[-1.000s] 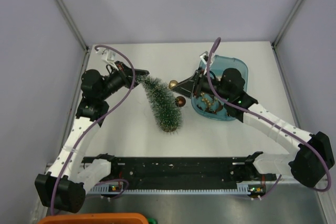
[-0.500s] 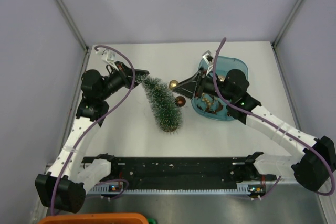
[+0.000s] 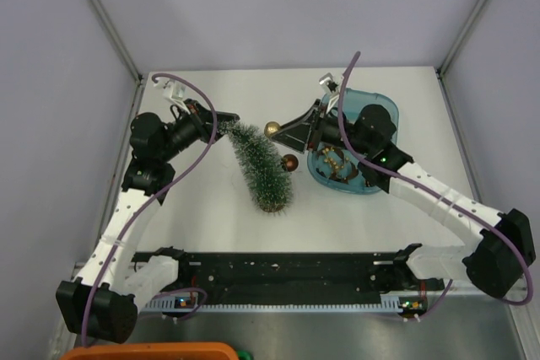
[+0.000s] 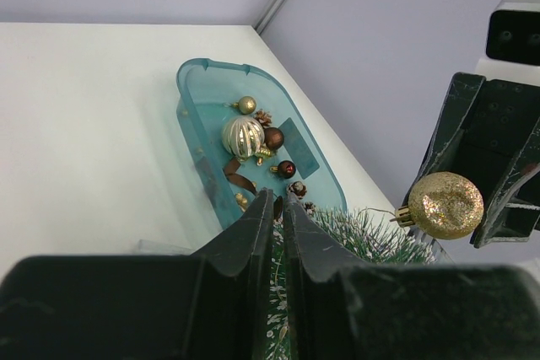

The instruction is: Decorate the small christmas tree

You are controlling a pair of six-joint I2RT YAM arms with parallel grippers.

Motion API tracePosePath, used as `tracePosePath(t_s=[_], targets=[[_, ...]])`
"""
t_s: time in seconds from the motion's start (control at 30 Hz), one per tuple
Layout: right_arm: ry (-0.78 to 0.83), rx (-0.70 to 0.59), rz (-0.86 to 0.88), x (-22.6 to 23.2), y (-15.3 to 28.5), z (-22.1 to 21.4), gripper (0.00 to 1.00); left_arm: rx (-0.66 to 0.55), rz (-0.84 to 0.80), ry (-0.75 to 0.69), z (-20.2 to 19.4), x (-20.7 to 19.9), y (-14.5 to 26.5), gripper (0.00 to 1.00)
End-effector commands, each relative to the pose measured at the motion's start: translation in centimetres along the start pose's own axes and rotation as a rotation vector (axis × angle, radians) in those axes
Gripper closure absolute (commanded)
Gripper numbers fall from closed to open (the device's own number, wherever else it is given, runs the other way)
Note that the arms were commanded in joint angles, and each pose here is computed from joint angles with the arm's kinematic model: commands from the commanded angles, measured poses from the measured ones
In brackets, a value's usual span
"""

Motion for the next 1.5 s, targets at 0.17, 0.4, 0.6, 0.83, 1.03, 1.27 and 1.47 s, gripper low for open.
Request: tracePosePath(t_s=[0.17,0.4,0.6,0.83,1.03,1.27,1.47], targets=[[0.055,-0.035,0.098,2.3,-1.1,1.9,0.96,-0.055,-0.030,-0.052,1.1,-0.7,0.3,0.85],[0.053,-0.032,0.102,2.3,-1.2,1.9,0.96,-0.057,-0.031,-0.054,1.1,-0.7,0.3,0.85],[0.061,-0.021,0.075,1.7,-1.5,1.8,0.96,-0.058,-0.034,-0.053,1.2,-0.8,0.3,0.85],[0.071,-0.025,0.098,1.9,-2.2,2.5,0.96,-0.057,-0.035,-0.053,1.3,-0.9,0.3,0.85],[0.074,-0.031,0.101,2.1,-2.3,2.8,0.96,-0.059,-0.040,-0.053,1.5,-1.0,0.2,0.85],[0.060,-0.033,0.116,2.0,-2.7,2.9,0.97,-0.059,-0.040,-0.050,1.5,-1.0,0.2,0.85],[0.053,-0.022,0.139,2.2,-3.5,2.5,0.98,-0.060,-0.044,-0.053,1.5,-1.1,0.3,0.85]])
Point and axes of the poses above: each gripper's point midway between its finger pads, its own y axis back along the fingers, its own x axis along the line the jaws close on, z = x × y, the point moved 8 cm from there along y, back along the fingers, and after that the axes turned 4 degrees about -y, right-handed, at the moved point
